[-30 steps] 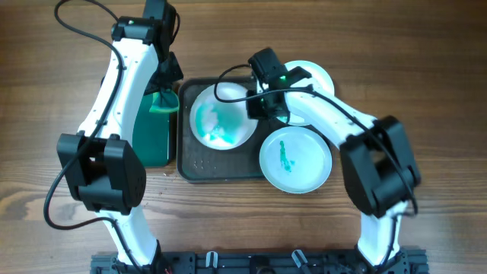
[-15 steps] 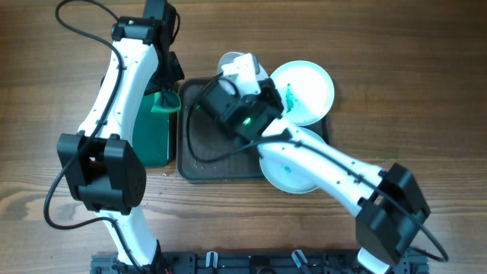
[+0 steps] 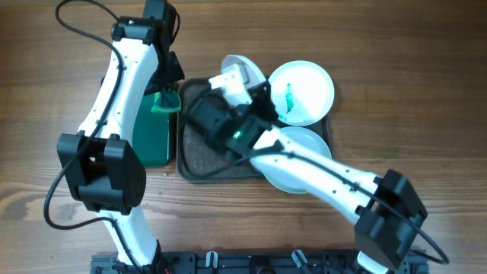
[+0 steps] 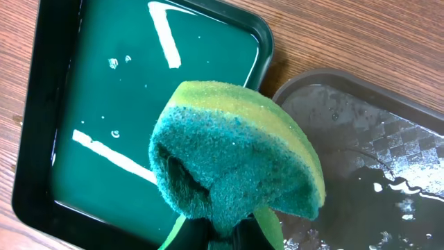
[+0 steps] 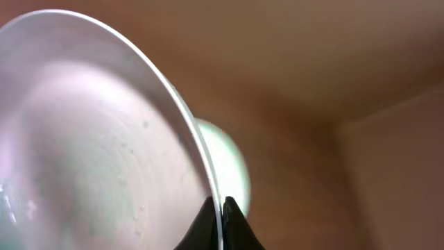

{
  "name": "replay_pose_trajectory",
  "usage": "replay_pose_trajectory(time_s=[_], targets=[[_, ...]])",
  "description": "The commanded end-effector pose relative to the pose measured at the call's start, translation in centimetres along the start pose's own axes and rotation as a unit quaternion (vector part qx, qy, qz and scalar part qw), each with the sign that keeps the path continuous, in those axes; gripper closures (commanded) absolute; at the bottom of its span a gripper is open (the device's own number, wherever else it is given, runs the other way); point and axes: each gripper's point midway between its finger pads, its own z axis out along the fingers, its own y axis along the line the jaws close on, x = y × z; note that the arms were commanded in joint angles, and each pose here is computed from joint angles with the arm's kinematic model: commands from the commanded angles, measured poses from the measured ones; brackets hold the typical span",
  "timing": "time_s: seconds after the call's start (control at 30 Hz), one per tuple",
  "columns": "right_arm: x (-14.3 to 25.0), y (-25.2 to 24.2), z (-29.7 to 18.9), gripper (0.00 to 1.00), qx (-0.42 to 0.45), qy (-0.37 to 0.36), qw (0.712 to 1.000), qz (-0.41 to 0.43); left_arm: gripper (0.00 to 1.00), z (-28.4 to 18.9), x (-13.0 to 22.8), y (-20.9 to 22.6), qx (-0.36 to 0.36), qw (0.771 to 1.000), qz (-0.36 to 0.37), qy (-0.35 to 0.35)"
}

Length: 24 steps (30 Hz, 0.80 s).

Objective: Clean dirty plates on tray and stack at the side
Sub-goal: 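Carry the plate right with the right gripper and set it on the table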

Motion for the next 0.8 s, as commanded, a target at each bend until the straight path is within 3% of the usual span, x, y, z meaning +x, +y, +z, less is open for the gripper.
replay_pose_trajectory(time_s=[0.0,0.13,0.23,0.37,0.47,0.6,0.77], targets=[[1.5,2.0,2.3,0.96,-0.197,0.121,0.964,0.136,0.96,-1.6,-0.5,-1.4,0.048,0.999,0.003,-0.010],[1.4,-1.5,4.6,0.96,-0.365,0.188,0.882,0.233,0.96,-1.7,-0.2,-2.1,0.065,0.998,0.004,-0.005],[2.4,-8.2,7.0,0.96,-0.400,0.198,0.842,0.303,0.96,-1.8,-0.2,-2.7,0.070,0.998,0.007,-0.009],[8.4,-18.0,11.1,0.96,-0.324,0.241,0.824,0.397,0.96,-1.9,-0.3,-3.2,0.075,0.997,0.011,-0.016],[16.3,-23.4,13.3,0.96,-0.246,0.299,0.802,0.455,0.96,-2.0,-0.3,-3.2,0.075,0.997,0.011,-0.016],[23.7,-24.8,14.9,0.96,-0.189,0.335,0.779,0.495,0.96,-2.0,-0.4,-3.3,0.076,0.997,0.011,-0.017],[28.2,-22.1,16.6,0.96,-0.171,0.338,0.778,0.501,0.96,-2.0,-0.8,-3.5,0.080,0.996,0.009,-0.024]])
